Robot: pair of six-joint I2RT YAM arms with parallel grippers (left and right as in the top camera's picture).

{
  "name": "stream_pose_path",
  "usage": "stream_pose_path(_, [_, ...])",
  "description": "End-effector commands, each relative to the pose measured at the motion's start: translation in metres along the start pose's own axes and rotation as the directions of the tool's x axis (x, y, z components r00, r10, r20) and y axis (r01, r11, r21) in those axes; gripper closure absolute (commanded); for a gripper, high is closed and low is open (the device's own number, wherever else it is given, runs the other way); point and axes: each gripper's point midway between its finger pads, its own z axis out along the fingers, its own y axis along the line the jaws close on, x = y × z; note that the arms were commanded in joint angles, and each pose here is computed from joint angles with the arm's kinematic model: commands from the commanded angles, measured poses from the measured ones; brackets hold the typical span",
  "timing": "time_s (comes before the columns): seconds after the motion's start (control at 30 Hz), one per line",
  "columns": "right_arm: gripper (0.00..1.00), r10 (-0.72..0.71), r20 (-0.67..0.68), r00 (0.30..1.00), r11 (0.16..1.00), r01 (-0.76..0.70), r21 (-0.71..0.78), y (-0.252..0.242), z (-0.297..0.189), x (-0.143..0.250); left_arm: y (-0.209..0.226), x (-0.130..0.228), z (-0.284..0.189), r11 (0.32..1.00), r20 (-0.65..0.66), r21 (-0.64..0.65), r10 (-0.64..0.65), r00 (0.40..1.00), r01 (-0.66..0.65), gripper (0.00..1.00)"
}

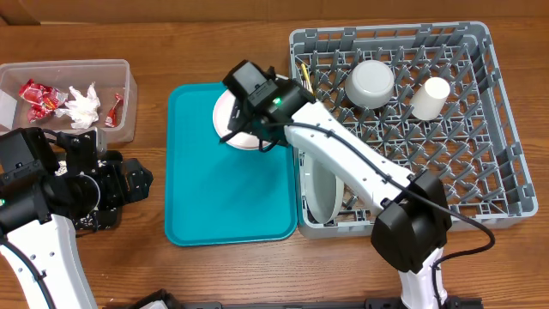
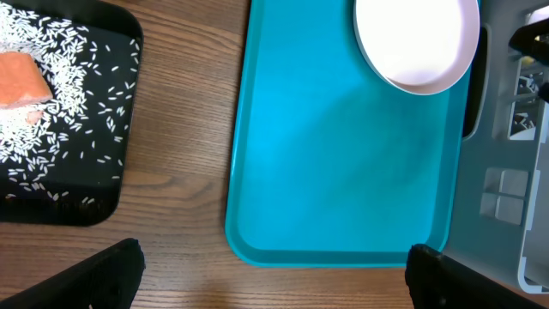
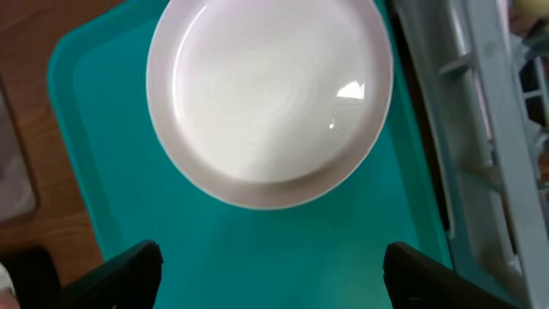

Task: Sort waste into correct bins and load items into the dishwasher rack
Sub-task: 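Move the right gripper left back to the white plate, then lower the right gripper onto the white plate's rim and grasp it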

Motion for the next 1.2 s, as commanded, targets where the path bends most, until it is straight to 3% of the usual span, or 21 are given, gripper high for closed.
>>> stream_pose_path(0.0, [0.17, 0.07, -0.021, 0.997, 0.997, -0.07, -0.008, -0.003, 0.005, -0.004, 0.0, 0.0, 0.003, 1.0, -0.005, 0.01, 0.002, 1.0, -0.002, 0.0])
stream_pose_path(0.6, [0.16, 0.118, -0.09, 0.989, 0.991, -0.112, 0.072, -0.003, 0.064, 0.032, 0.0, 0.0, 0.003, 1.0, -0.005, 0.01, 0.002, 1.0, -0.002, 0.0])
stream_pose_path(1.17, [0.26, 0.141, -0.12, 0.983, 0.987, -0.131, 0.094, -0.003, 0.098, 0.045, 0.0, 0.0, 0.003, 1.0, -0.005, 0.01, 0.002, 1.0, -0.002, 0.0])
